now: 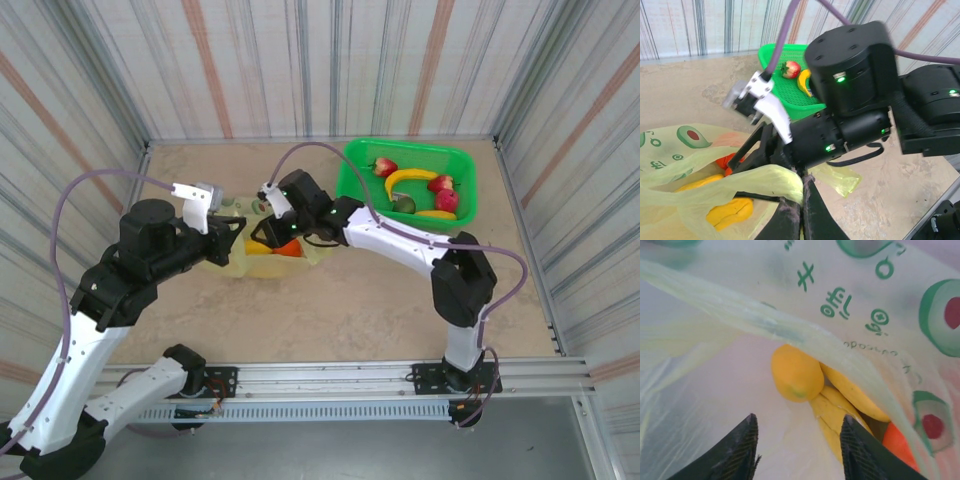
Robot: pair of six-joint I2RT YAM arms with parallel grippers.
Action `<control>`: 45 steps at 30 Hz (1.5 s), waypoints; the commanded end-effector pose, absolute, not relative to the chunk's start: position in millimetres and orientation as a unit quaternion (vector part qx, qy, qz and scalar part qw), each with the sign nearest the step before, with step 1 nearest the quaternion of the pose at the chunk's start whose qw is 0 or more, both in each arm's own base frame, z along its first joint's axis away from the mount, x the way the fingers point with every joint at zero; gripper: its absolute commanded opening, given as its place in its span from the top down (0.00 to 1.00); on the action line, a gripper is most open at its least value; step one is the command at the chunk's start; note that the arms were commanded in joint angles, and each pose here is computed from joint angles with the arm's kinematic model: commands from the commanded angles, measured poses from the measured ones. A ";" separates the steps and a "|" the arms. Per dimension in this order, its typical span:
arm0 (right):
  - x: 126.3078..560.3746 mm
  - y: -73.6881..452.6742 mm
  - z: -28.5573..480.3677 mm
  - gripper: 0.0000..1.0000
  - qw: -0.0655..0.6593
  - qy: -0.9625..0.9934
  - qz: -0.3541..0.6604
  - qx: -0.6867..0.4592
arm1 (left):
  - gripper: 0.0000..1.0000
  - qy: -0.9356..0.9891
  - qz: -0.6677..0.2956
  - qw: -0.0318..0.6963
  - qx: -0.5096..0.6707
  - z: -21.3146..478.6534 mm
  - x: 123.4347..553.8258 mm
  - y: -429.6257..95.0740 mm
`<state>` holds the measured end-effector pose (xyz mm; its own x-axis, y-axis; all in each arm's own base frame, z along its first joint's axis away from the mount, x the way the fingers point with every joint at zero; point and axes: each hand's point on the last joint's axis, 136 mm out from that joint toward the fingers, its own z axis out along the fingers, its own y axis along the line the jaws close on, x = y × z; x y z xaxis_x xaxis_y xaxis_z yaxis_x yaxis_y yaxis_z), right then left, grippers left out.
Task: Place the fake fruits into the plastic bag and tie a complex knot
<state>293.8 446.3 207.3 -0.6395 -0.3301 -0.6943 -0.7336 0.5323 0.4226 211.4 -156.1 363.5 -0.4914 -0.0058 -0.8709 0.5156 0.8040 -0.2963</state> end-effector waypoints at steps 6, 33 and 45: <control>286.5 424.2 262.0 0.66 0.326 0.799 0.398 -0.311 | 1.00 0.817 -0.261 0.492 0.151 366.7 213.5 -150.4; 427.2 141.3 196.6 0.49 0.330 0.930 0.151 0.061 | 1.00 0.805 -0.285 0.494 0.165 379.1 213.9 -161.1; 455.0 10.7 145.6 0.22 0.224 0.951 -0.122 0.174 | 1.00 0.798 -0.303 0.488 0.183 374.3 217.1 -173.1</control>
<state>468.2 43.2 153.5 -0.8053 0.2960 -0.5137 0.3240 0.9453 0.0368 216.3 -168.3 368.1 -0.4854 -0.0048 -0.8743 0.5548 0.7712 -0.3123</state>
